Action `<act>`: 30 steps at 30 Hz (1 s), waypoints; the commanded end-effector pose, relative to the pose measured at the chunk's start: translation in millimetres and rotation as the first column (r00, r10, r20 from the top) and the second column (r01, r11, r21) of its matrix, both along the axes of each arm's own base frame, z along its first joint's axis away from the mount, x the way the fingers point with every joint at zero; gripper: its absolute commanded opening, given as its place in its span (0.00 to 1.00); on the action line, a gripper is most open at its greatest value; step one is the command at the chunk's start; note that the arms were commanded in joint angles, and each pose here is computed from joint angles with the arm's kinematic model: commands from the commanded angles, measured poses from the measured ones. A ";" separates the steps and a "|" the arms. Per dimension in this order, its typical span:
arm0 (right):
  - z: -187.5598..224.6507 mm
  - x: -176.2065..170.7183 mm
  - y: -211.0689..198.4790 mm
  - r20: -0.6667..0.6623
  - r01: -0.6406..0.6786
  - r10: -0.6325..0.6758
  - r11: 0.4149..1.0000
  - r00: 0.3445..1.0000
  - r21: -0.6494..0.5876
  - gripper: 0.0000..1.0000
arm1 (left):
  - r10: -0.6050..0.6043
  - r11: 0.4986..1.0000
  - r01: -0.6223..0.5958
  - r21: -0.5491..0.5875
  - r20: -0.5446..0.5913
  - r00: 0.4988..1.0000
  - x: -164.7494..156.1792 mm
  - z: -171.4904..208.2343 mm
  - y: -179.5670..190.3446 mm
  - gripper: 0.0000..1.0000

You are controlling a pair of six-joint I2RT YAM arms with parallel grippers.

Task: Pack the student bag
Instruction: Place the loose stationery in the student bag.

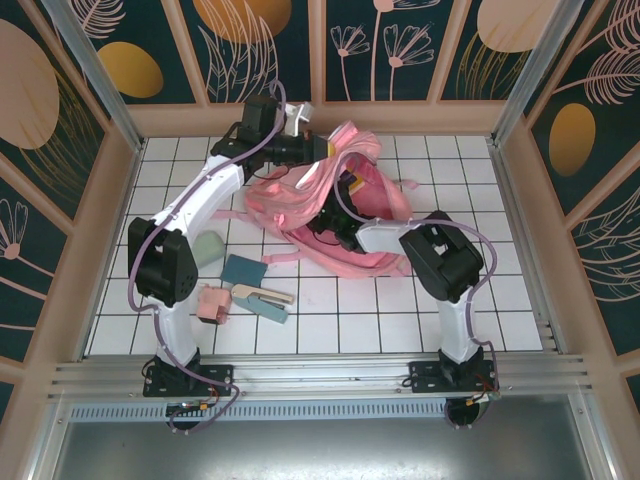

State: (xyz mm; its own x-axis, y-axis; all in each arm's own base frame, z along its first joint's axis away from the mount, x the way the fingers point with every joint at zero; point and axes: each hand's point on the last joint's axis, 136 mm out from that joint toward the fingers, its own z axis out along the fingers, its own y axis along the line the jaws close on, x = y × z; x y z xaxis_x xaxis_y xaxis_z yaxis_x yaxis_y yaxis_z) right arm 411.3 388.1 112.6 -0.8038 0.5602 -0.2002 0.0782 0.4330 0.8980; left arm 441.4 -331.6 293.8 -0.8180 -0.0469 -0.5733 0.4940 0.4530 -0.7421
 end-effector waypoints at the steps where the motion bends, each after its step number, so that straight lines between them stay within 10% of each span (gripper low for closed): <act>1: 15.0 -8.0 -8.1 0.043 0.043 -0.042 0.999 0.998 -0.029 0.69 | -0.065 0.987 0.098 -0.127 0.244 0.968 -7.6 79.5 -10.1 0.00; 7: 38.4 -21.2 -57.0 0.126 0.151 -0.137 0.982 0.983 -0.116 0.90 | -0.042 0.988 0.075 -0.131 0.244 0.969 -5.3 77.5 2.2 0.00; 17: 60.2 -54.0 -125.3 0.265 0.278 -0.217 0.936 0.939 -0.218 0.89 | 0.008 0.997 0.007 -0.078 0.199 0.980 7.9 54.0 8.8 0.00; 30: 114.4 -142.1 -165.0 0.614 0.169 0.160 0.880 0.773 -0.443 0.86 | 0.118 0.991 -0.122 0.051 0.074 0.990 14.2 -16.2 26.1 0.00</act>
State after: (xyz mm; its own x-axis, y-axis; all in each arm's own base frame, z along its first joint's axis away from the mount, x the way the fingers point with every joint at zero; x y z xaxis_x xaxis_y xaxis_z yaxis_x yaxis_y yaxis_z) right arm 287.9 224.2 249.4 -0.4208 0.4739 -0.7735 -0.3190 0.7209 0.6152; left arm 440.4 -325.2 251.3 -0.8391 -0.0416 -0.5424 0.4523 0.5007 -0.7380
